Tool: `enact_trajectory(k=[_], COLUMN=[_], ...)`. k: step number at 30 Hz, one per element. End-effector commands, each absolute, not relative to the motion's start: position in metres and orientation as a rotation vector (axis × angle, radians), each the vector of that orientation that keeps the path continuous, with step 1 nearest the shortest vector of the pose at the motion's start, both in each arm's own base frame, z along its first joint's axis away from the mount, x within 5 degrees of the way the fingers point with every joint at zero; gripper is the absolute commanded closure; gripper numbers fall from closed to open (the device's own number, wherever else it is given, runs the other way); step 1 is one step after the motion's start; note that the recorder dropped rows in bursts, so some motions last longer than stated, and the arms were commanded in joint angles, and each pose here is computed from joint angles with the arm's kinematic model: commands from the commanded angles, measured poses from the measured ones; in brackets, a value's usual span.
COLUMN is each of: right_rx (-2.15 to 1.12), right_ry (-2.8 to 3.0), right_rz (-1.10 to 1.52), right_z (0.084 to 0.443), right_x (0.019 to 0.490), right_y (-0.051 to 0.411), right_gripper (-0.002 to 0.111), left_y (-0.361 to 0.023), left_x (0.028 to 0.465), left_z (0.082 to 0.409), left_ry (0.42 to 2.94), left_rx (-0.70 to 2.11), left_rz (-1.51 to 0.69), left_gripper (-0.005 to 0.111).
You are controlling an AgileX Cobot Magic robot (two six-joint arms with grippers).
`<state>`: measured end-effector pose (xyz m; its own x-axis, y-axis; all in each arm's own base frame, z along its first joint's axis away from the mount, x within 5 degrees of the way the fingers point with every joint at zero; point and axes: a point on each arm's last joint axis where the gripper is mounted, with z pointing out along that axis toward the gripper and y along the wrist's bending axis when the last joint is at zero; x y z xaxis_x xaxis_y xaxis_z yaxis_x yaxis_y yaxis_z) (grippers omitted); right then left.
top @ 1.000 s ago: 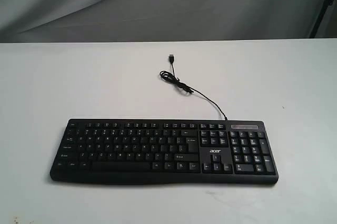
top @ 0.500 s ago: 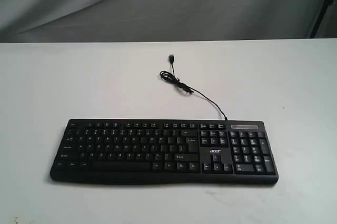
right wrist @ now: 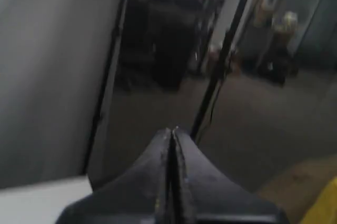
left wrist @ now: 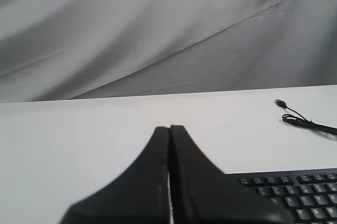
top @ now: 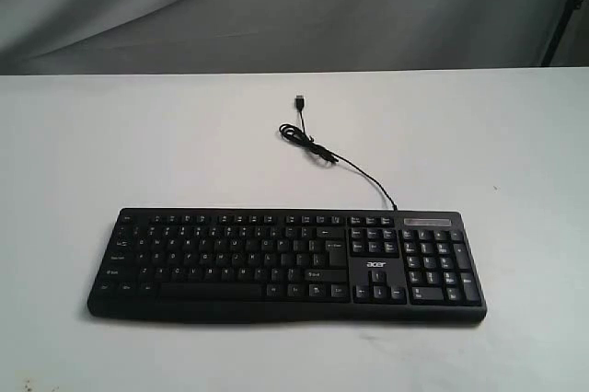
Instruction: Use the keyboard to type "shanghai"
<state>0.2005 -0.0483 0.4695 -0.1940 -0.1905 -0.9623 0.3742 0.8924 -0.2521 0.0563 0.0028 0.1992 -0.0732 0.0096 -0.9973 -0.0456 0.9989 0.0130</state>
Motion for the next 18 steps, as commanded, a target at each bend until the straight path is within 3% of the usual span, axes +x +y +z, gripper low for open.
enact_trajectory(k=[1,3,6,11,18], right_rx=[-0.204,-0.479,-0.738,-1.062,-1.465], right_ry=[2.19,2.243,2.204,2.198,2.062], right_rz=[-0.159,0.216,0.55,0.572,0.534], right_z=[0.419,0.395,0.368,0.323,0.266], right_x=[0.27,0.293,0.314,0.324,0.299], right_y=[-0.021,0.012,0.056,0.144,0.253], right_gripper=[0.108,0.108,0.108,0.108,0.108], left_y=[0.002,0.002,0.002,0.002,0.002], left_x=[0.056,0.056,0.056,0.056,0.056], left_z=[0.199,0.199,0.199,0.199,0.199], left_ry=[1.637,1.637,1.637,1.637,1.637], left_rx=[-0.024,-0.024,-0.024,-0.024,-0.024], left_rz=[0.039,0.039,0.039,0.039,0.039], left_gripper=[0.107,0.107,0.107,0.107,0.107])
